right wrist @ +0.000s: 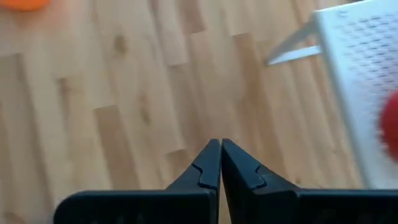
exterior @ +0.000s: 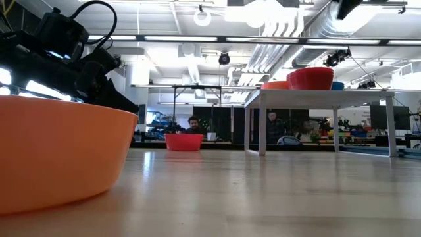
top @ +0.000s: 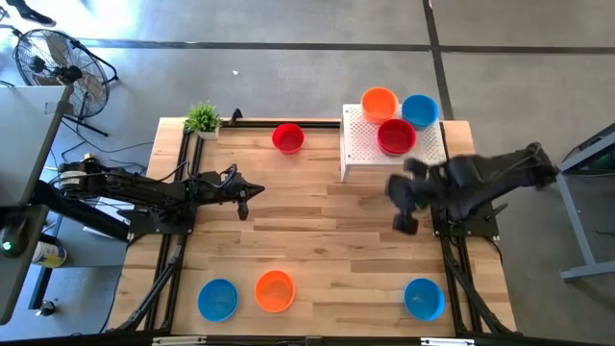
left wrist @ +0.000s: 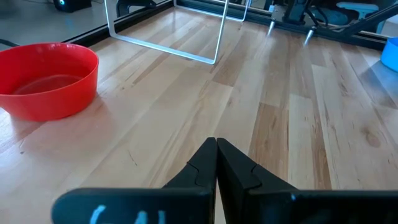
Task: Pick & Place Mini bowls
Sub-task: Stack the blue bowl on top of the blue bowl on the shelf
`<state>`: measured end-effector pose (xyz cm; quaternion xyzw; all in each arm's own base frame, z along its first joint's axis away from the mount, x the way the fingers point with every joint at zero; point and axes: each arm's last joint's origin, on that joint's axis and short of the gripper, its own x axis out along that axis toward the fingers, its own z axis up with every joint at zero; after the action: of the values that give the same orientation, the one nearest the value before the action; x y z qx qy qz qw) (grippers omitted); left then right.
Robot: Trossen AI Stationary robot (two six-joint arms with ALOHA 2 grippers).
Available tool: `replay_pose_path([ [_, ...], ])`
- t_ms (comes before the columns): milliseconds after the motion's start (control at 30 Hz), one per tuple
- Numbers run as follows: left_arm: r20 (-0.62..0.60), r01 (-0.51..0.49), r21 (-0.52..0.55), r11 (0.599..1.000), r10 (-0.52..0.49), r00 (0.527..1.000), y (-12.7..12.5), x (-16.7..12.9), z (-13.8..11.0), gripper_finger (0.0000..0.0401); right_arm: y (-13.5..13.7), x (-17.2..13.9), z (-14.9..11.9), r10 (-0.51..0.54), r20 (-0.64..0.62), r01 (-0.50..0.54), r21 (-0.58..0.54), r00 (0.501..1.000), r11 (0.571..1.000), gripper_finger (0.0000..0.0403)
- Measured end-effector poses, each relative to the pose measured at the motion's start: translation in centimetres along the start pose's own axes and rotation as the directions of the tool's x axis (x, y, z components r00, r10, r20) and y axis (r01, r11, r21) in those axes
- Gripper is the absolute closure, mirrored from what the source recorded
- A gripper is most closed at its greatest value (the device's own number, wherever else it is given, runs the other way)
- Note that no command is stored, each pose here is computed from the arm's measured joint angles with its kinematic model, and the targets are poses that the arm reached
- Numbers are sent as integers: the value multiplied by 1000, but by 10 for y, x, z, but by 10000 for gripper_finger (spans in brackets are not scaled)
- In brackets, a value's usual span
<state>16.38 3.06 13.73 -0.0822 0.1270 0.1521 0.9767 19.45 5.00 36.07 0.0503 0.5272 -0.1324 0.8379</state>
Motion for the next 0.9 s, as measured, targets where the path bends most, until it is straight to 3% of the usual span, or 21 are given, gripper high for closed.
replay_pose_path([
  [367, 0, 0, 0, 1000, 0, 1000, 0, 0, 0, 400, 82, 3, -37, 38, -38, -38, -9, 999, 999, 386],
  [900, 0, -1, 0, 1000, 1, 1000, 0, 0, 0, 400, 166, 39, -96, -19, -300, 43, 75, 954, 996, 288],
])
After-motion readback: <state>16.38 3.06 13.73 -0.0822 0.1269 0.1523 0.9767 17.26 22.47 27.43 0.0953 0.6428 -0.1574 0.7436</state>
